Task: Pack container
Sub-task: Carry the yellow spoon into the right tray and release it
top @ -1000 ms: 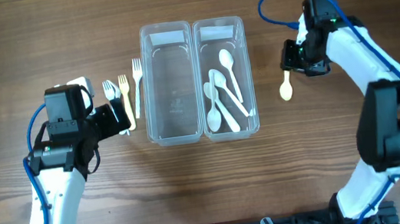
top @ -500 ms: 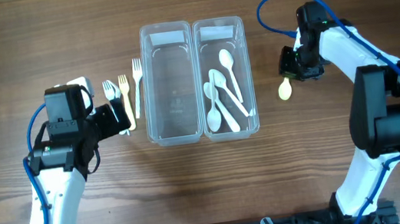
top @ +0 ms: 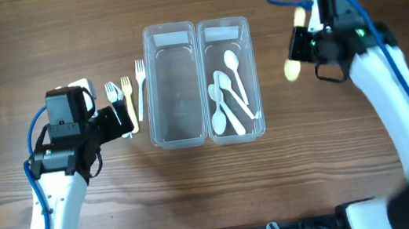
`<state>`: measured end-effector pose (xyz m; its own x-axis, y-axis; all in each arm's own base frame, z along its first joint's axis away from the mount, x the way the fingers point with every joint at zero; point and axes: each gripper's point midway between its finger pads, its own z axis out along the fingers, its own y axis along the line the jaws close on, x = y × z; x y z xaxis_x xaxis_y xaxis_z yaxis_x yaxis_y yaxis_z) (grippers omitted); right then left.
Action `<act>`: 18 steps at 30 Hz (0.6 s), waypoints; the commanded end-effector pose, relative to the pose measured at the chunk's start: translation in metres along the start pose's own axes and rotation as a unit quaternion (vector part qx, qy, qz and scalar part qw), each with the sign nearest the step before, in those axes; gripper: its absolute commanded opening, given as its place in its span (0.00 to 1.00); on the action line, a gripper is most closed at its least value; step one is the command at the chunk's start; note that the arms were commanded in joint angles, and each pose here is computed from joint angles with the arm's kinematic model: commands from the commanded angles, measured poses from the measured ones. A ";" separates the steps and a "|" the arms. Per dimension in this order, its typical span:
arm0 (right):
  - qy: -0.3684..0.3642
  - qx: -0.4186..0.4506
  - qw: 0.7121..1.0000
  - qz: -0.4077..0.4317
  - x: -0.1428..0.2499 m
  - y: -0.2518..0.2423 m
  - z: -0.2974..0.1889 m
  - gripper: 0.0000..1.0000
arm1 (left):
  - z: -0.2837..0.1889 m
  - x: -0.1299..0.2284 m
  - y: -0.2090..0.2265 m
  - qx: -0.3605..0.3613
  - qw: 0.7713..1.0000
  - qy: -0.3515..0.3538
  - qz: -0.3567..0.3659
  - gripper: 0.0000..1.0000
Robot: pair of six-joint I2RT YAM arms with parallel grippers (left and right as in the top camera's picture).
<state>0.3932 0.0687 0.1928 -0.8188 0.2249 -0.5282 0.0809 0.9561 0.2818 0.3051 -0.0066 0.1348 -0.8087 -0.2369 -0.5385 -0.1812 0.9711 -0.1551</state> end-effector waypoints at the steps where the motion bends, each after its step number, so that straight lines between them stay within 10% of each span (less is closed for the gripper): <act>1: -0.002 -0.050 0.998 -0.048 0.011 0.046 -0.013 0.04 | -0.003 -0.008 -0.002 -0.001 1.000 -0.010 -0.002 1.00; 15: 0.130 -0.084 0.984 -0.090 0.089 0.105 0.092 0.10 | -0.003 -0.008 -0.002 -0.001 1.000 -0.010 -0.002 1.00; 18: 0.094 -0.117 0.981 -0.121 0.067 0.122 0.072 0.25 | -0.003 -0.008 -0.002 -0.001 1.000 -0.009 -0.002 1.00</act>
<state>0.3813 0.2013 0.0941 -0.9337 -0.0286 -0.3570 -0.1469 0.9396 0.3091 0.3051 -0.0066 0.1348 -0.8086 -0.2372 -0.5384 -0.1815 0.9711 -0.1553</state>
